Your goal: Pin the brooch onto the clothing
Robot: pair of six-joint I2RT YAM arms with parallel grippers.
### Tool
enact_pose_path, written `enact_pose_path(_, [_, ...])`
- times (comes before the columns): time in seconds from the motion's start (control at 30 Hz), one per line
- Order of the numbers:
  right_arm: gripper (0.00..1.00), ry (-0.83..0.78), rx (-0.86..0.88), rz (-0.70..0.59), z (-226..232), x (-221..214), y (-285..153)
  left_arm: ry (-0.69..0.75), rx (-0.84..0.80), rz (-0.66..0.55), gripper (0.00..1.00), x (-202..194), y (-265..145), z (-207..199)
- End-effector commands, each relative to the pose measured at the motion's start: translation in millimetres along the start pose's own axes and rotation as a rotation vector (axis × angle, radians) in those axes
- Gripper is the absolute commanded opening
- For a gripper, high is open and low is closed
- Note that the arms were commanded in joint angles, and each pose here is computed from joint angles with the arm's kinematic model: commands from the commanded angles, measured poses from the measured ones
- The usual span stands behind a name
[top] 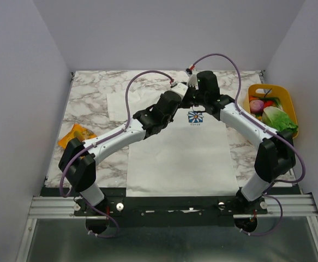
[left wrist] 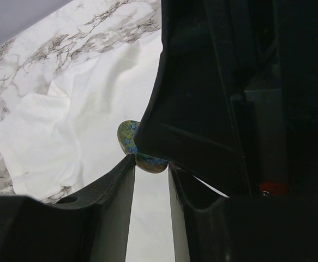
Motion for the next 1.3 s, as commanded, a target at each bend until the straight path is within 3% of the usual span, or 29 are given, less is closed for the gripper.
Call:
enact_pose_path(0.0, [0.01, 0.014, 0.069, 0.018, 14, 4, -7, -0.009, 0.026, -0.058, 0.27, 12, 5, 0])
enact_pose_path(0.07, [0.01, 0.014, 0.076, 0.022, 14, 3, -7, -0.012, 0.042, -0.069, 0.16, 15, 4, 2])
enact_pose_path(0.1, [0.01, 0.013, 0.082, 0.022, 15, 4, -8, -0.012, 0.063, -0.071, 0.06, 14, 4, 6])
enact_pose_path(0.17, [0.11, 0.012, 0.08, 0.02, 15, 4, -9, -0.003, 0.083, -0.079, 0.0, 16, 3, 9])
enact_pose_path(0.2, [0.15, 0.008, 0.077, 0.013, 15, 6, -10, 0.006, 0.089, -0.076, 0.0, 14, 3, 11])
enact_pose_path(0.23, [0.27, 0.007, 0.069, 0.008, 12, 7, -10, 0.017, 0.092, -0.078, 0.0, 15, 2, 13])
enact_pose_path(0.3, [0.36, -0.002, 0.046, -0.018, 11, 13, -14, 0.013, 0.103, -0.071, 0.0, 15, 3, 21])
enact_pose_path(0.33, [0.48, 0.002, 0.034, -0.027, 8, 16, -16, 0.013, 0.095, -0.068, 0.0, 15, 1, 23])
enact_pose_path(0.43, [0.64, 0.006, 0.01, -0.066, 3, 27, -23, -0.018, 0.081, -0.079, 0.0, 15, -3, 34])
enact_pose_path(0.63, [0.83, -0.008, -0.039, -0.125, -5, 39, -37, -0.13, -0.009, -0.105, 0.0, 8, -10, 55])
enact_pose_path(0.9, [0.9, -0.007, -0.066, -0.113, -15, 28, -36, -0.218, -0.251, -0.177, 0.0, 2, -30, 58])
enact_pose_path(1.1, [0.91, -0.007, -0.056, -0.093, -18, 23, -32, -0.202, -0.312, -0.193, 0.0, 6, -32, 52])
enact_pose_path(1.27, [0.94, -0.018, -0.073, -0.085, -23, 18, -30, -0.2, -0.275, -0.136, 0.0, -2, -18, 53])
Point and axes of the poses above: each gripper's point midway between its finger pads, its own y axis out along the fingers, its own z axis along the line the jaws close on, x = y × z, the point moved 5 cm from there along -y, back along the fingers, and after that the axes turned 5 degrees about -y, right-handed, at the moved point
